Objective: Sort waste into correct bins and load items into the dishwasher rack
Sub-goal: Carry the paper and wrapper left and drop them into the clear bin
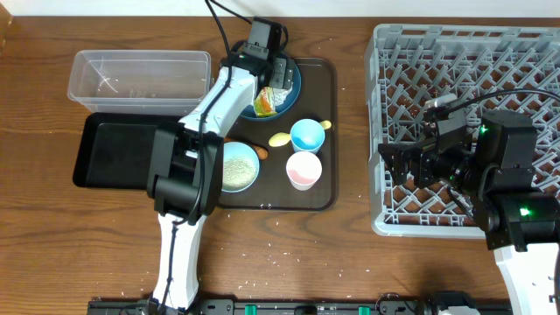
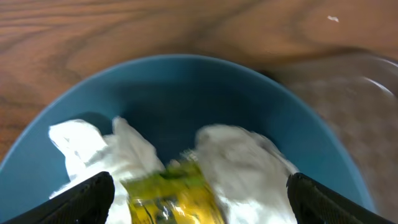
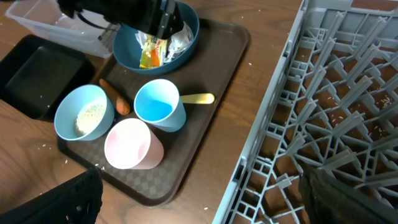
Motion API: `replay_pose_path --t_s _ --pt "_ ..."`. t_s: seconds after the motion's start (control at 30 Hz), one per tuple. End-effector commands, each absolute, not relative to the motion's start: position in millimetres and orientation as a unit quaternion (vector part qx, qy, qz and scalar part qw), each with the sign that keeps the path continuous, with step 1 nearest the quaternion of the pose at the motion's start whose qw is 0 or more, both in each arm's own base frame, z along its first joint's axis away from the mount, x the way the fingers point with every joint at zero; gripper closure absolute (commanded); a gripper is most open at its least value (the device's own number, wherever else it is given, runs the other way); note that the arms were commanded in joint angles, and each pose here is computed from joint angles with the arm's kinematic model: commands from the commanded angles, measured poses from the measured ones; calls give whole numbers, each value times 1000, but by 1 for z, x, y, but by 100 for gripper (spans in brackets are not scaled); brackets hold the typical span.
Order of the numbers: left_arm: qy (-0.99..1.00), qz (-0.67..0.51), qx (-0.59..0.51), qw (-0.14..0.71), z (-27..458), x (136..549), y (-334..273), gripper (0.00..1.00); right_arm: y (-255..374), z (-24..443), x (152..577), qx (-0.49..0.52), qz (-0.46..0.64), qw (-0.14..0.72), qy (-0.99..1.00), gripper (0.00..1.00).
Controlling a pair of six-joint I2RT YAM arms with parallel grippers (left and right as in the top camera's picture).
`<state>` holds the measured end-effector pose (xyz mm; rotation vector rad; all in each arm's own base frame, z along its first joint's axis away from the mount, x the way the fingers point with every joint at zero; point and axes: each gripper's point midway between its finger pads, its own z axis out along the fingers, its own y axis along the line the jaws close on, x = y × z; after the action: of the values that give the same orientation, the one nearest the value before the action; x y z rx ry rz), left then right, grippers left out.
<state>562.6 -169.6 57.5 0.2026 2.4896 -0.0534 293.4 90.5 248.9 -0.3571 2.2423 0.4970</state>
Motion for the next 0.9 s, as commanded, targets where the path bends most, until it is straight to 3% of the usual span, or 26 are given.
replay_pose_path --t_s 0.0,0.33,0.37,0.43,0.5,0.63,0.87 --pt "949 6 26 313 34 571 -152 9 90 257 295 -135 202 404 882 1" --pt "962 9 -16 271 -17 564 -141 12 90 257 295 -135 202 404 882 1" --pt "963 9 -15 270 -18 563 -142 35 90 258 295 -136 202 406 881 1" --pt "963 10 -14 268 -17 562 -142 71 90 258 296 -136 202 407 880 1" --pt "963 9 -17 268 -13 561 -142 94 90 259 296 -136 202 409 880 1" --pt "956 -4 -32 292 24 565 -142 94 90 259 296 -136 202 409 880 1" --pt "922 -35 -60 382 159 564 -127 94 90 259 296 -136 202 409 880 1"
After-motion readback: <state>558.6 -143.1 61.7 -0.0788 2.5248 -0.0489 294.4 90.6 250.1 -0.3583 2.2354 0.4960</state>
